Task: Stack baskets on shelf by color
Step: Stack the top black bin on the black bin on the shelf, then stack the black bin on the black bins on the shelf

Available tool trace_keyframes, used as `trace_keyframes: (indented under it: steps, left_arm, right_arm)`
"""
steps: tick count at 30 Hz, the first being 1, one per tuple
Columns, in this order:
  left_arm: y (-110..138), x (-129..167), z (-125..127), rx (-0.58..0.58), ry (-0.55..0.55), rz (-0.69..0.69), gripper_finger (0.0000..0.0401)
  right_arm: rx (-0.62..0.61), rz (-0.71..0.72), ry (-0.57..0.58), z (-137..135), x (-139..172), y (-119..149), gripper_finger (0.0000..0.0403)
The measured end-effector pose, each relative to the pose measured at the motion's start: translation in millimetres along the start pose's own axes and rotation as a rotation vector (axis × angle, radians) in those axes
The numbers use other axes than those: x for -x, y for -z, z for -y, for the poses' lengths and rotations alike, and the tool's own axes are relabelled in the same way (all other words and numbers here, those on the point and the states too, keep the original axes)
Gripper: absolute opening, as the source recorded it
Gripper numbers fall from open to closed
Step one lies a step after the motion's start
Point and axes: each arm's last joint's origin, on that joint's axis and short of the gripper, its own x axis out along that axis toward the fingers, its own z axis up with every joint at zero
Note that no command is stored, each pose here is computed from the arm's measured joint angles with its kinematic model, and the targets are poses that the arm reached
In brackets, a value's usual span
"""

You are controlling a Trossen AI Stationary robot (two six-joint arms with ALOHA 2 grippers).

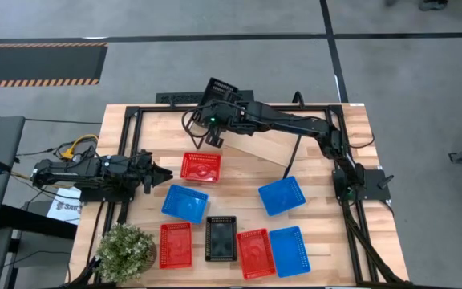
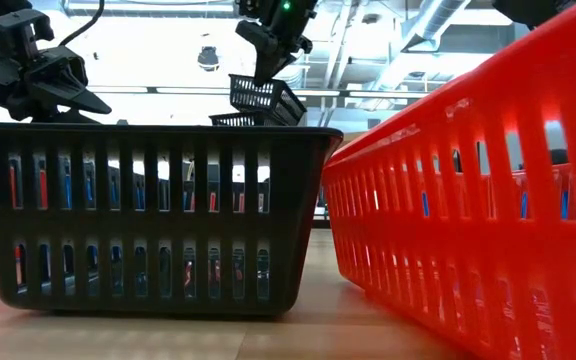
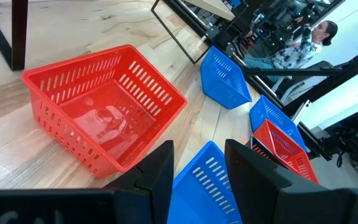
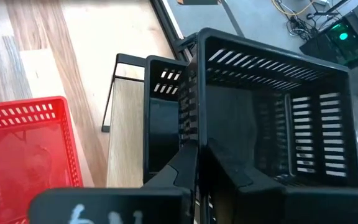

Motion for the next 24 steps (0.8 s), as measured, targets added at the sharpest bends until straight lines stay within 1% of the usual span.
trace_keyframes:
  steps: [5,10,17,24]
  left_arm:
    - [0.0,0.0,0.0,0.0,0.0,0.0,0.013]
    - [0.1,0.0,-0.1,0.0,0.0,0.0,0.013]
    - [-0.4,0.0,-0.5,0.0,-0.014,0.013,0.013]
    - [-0.4,0.0,-0.5,0.0,-0.016,0.014,0.013]
  right_arm:
    - [-0.004,0.002,-0.039,1.1,-1.2,0.0,0.0069]
    - [-0.011,0.001,-0.065,3.7,-2.9,0.2,0.0102]
    - [-0.023,0.016,-0.063,6.5,-4.2,-1.3,0.0149]
    - [-0.041,0.054,-0.061,6.6,-3.7,-5.3,0.0174]
